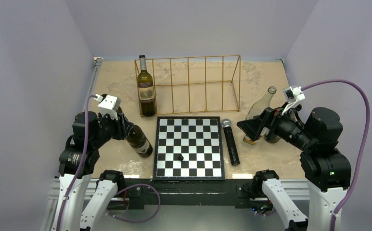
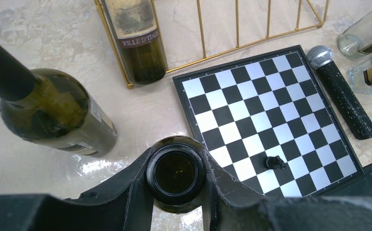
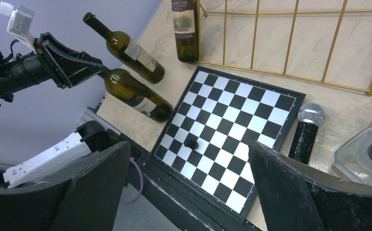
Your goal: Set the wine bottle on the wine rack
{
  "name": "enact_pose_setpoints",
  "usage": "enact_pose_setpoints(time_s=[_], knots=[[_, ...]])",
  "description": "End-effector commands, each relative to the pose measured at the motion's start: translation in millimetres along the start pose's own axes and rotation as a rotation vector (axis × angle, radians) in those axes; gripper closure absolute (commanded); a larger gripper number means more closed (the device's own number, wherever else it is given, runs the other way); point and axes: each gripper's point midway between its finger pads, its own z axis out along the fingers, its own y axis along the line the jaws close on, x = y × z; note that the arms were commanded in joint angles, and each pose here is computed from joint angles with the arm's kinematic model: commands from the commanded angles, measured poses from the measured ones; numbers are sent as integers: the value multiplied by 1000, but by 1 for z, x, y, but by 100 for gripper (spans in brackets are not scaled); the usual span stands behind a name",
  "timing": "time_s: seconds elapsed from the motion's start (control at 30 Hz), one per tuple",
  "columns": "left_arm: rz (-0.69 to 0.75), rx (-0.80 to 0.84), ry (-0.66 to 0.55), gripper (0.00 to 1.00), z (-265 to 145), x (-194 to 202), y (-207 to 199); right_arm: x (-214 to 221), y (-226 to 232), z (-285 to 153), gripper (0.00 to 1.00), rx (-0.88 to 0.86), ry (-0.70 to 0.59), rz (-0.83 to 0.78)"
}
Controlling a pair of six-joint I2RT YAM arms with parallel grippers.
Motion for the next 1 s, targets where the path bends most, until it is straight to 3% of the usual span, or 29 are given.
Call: enact_pose_setpoints(time_s=[0.0,0.13,0.4,0.8,0.97], knots=[[39,-34,-193,100,-25,-64,-4,-5,8,-4,3,-30,-33,-17],[67,6,-286,100,-47,-107,-19,-5,11,-7,3,-33,-46,-17],[50,260,-407,100,-62,-175,-70,-4,13,-12,3,-37,-59,-23],[-11,295,-462,100,-17,-245,-68,-5,12,-9,3,-35,-62,-6],[-10,265,-402,100,25,-261,-60,-3,10,-9,3,-29,-61,2]])
